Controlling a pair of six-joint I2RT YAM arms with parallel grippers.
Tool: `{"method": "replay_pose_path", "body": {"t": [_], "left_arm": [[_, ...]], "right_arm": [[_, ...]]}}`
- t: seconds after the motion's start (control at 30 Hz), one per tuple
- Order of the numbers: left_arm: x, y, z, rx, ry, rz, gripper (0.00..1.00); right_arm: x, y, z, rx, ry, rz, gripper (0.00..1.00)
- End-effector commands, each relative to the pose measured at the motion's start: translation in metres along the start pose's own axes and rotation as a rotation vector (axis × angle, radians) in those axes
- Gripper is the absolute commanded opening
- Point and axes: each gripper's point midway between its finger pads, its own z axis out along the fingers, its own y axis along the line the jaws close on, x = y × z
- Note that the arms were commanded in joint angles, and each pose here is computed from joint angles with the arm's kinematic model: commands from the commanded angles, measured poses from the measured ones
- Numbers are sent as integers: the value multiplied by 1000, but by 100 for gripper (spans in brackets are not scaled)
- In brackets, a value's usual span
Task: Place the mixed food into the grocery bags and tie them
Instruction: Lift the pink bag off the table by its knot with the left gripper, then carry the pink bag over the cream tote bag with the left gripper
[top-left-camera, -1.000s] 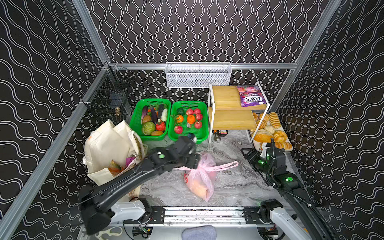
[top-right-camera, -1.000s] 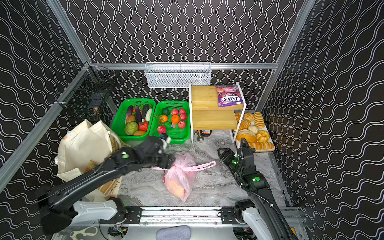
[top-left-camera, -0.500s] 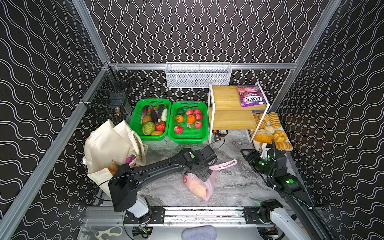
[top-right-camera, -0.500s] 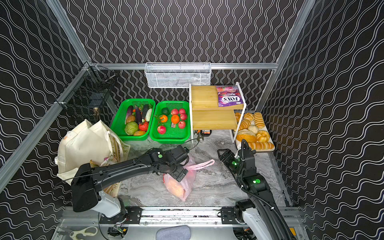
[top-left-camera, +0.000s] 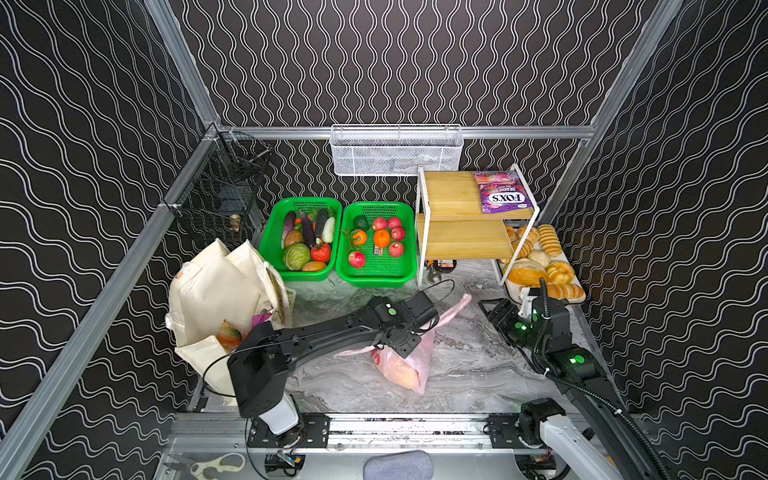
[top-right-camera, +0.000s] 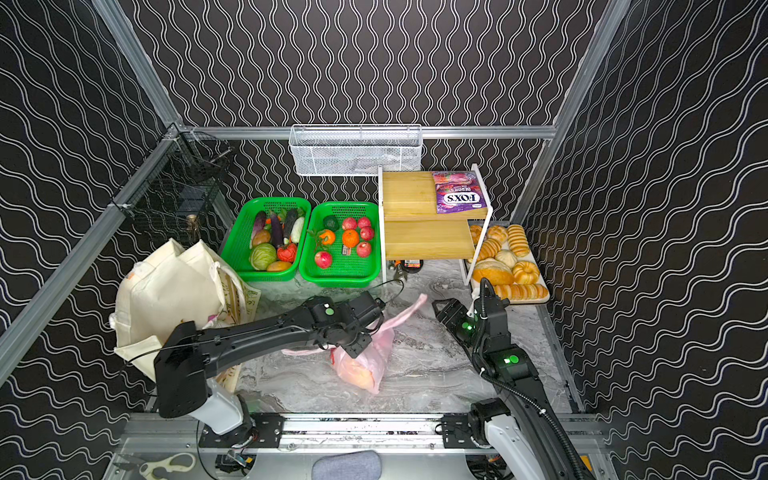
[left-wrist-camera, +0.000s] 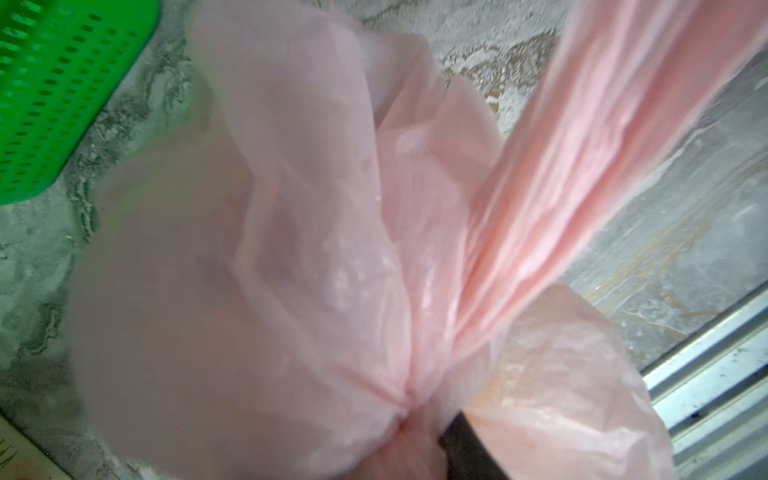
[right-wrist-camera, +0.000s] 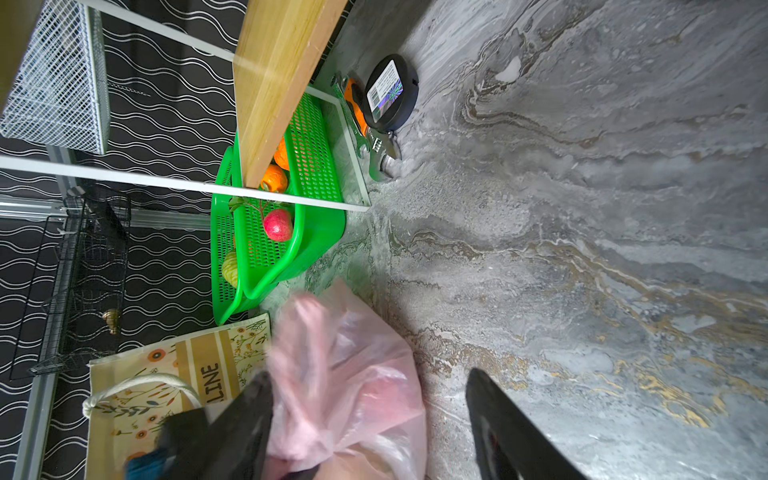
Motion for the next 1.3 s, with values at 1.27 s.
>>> {"method": "replay_pose_path", "body": {"t": [1.27], "left_arm": [[-21, 238, -297, -653, -612, -234, 0]], "right_arm": [[-13, 97, -38, -309, -89, -371, 71]]}}
